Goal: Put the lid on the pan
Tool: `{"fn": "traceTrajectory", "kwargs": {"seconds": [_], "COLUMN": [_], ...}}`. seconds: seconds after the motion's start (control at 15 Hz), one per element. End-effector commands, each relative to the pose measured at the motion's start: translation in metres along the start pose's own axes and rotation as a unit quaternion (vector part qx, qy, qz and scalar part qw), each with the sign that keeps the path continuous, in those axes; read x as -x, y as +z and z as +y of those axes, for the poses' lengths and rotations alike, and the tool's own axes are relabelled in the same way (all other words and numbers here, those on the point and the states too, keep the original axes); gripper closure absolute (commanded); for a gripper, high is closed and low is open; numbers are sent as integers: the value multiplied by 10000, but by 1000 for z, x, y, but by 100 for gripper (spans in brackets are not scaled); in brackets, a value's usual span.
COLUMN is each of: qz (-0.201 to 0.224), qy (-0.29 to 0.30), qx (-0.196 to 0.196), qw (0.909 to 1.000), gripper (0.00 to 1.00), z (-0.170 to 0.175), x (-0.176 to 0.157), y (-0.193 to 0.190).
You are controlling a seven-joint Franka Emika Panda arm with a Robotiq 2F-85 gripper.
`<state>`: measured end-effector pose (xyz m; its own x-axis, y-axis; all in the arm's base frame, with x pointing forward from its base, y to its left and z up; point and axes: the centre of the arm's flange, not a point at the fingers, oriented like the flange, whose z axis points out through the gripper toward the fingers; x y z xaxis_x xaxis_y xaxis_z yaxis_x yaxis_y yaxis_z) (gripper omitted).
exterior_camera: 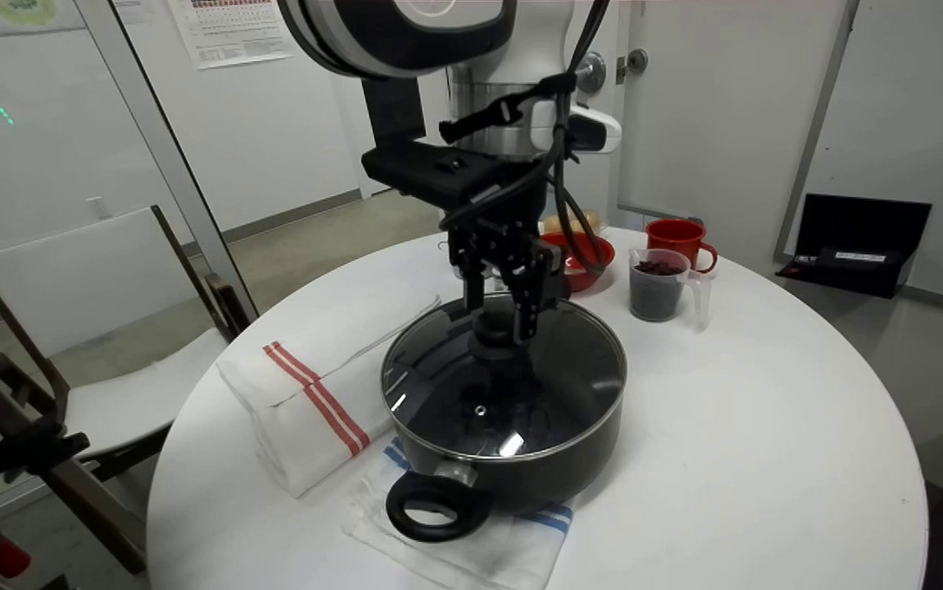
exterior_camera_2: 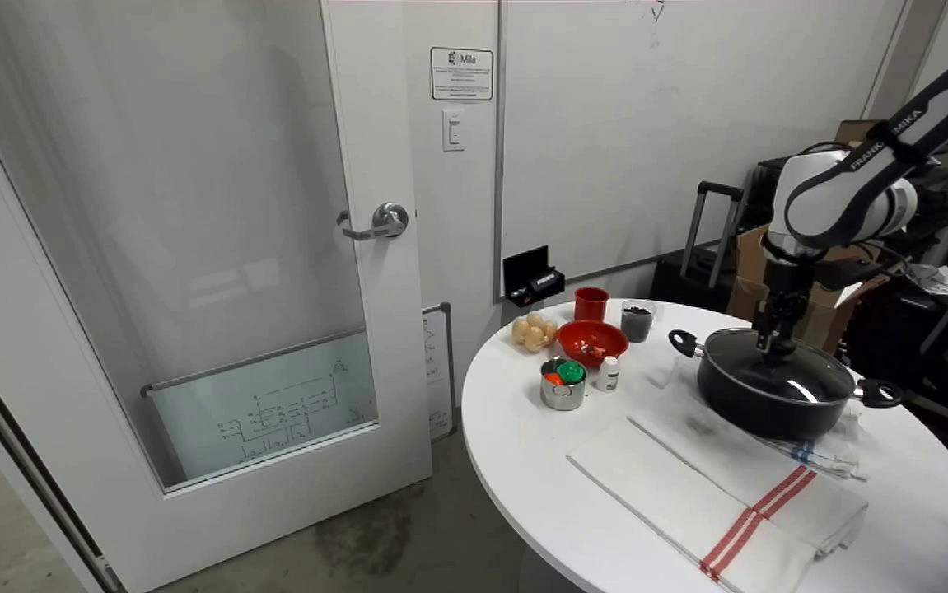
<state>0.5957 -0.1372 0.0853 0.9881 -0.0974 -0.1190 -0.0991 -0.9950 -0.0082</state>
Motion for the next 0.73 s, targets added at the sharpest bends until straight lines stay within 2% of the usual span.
{"fn": "traceTrajectory", "kwargs": {"seconds": [0.0, 0.67], "qz": [120, 165], "qy": [-20, 22], "qx": [-146, -127], "qw": [9998, 9998], "gripper": [0, 0], "z": [-3, -3], "x": [-2, -1], "y": [-9, -18]}}
